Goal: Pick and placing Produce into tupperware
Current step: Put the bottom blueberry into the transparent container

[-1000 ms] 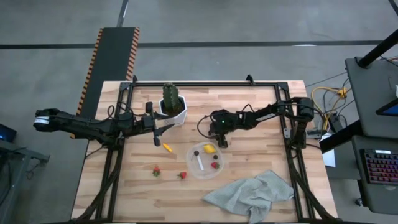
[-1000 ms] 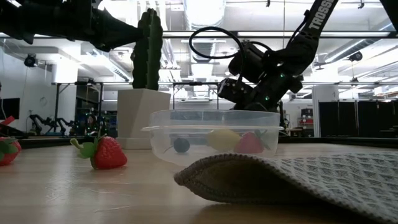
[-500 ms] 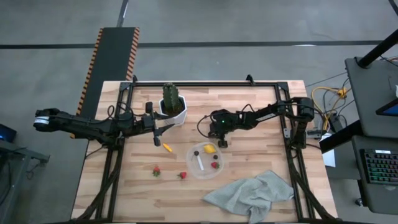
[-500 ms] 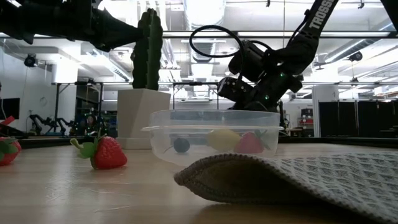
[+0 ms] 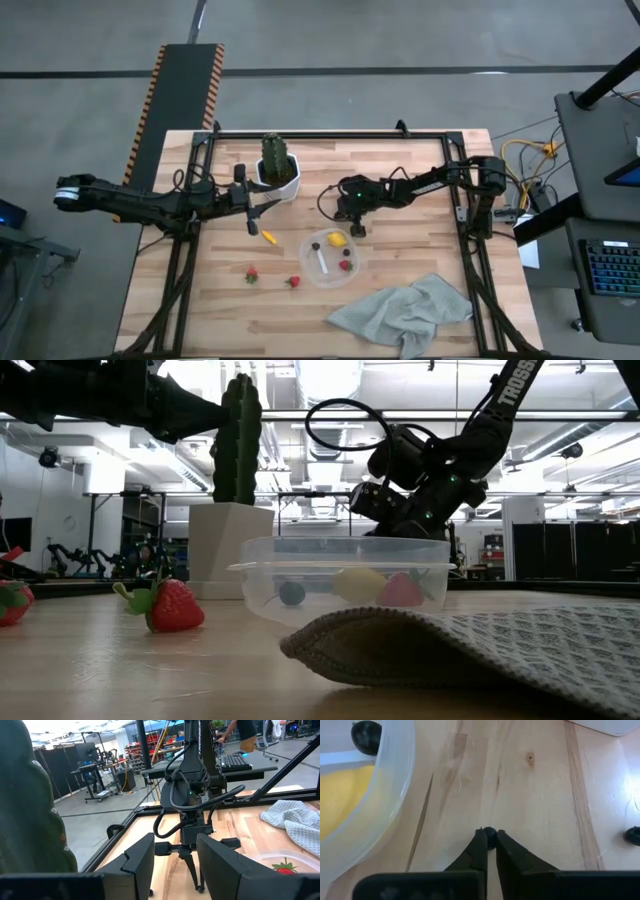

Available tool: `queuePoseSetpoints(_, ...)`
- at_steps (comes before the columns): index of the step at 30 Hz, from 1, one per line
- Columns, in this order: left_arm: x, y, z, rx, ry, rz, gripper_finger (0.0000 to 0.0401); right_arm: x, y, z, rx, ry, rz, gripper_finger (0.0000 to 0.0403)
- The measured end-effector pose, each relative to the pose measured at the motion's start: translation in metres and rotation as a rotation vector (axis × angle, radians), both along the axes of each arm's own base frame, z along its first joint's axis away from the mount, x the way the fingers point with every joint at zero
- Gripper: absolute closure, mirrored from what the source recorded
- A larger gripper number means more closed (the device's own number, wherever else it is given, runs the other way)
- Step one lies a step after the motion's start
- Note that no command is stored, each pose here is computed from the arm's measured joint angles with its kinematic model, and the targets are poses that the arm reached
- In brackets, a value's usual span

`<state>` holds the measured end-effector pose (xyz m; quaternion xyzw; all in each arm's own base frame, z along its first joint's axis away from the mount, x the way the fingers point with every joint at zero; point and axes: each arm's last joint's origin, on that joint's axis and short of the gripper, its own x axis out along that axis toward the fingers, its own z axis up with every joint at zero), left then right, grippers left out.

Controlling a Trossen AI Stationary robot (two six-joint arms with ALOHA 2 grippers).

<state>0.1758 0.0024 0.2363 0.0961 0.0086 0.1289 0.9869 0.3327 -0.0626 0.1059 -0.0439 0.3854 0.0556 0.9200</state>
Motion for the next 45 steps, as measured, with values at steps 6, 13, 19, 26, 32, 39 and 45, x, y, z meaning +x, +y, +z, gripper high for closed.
queuePoseSetpoints(6, 0.0, 0.0, -0.0001, 0.0, 0.001, 0.0, 0.0266, 0.0001, -0.0003, 0.002, -0.005, -0.006, -0.004, 0.0399)
queuePoseSetpoints(13, 0.0, 0.0, -0.0001, 0.0, 0.001, 0.0, 0.0266, -0.0002, -0.0002, 0.0027, -0.004, -0.006, -0.005, 0.0397)
queuePoseSetpoints(19, 0.0, 0.0, -0.0001, 0.0, 0.001, 0.0, 0.0266, -0.0002, 0.0, 0.0028, 0.011, -0.008, -0.009, 0.0393)
queuePoseSetpoints(26, 0.0, 0.0, -0.0003, 0.0, 0.003, 0.0, 0.0266, -0.0013, 0.0028, 0.0046, 0.025, -0.013, 0.049, 0.0319)
queuePoseSetpoints(32, 0.0, 0.0, -0.0008, 0.0, 0.009, 0.0, 0.0266, -0.0005, 0.0034, 0.0045, 0.024, -0.019, 0.052, 0.0229)
queuePoseSetpoints(39, 0.0, 0.0, -0.0008, 0.0, 0.008, 0.0, 0.0266, 0.0, 0.0026, 0.0048, 0.004, -0.023, 0.034, 0.0197)
queuePoseSetpoints(45, 0.0, 0.0, -0.0007, 0.0, 0.008, 0.0, 0.0266, 0.0007, 0.0031, 0.0056, 0.021, -0.035, 0.045, 0.0212)
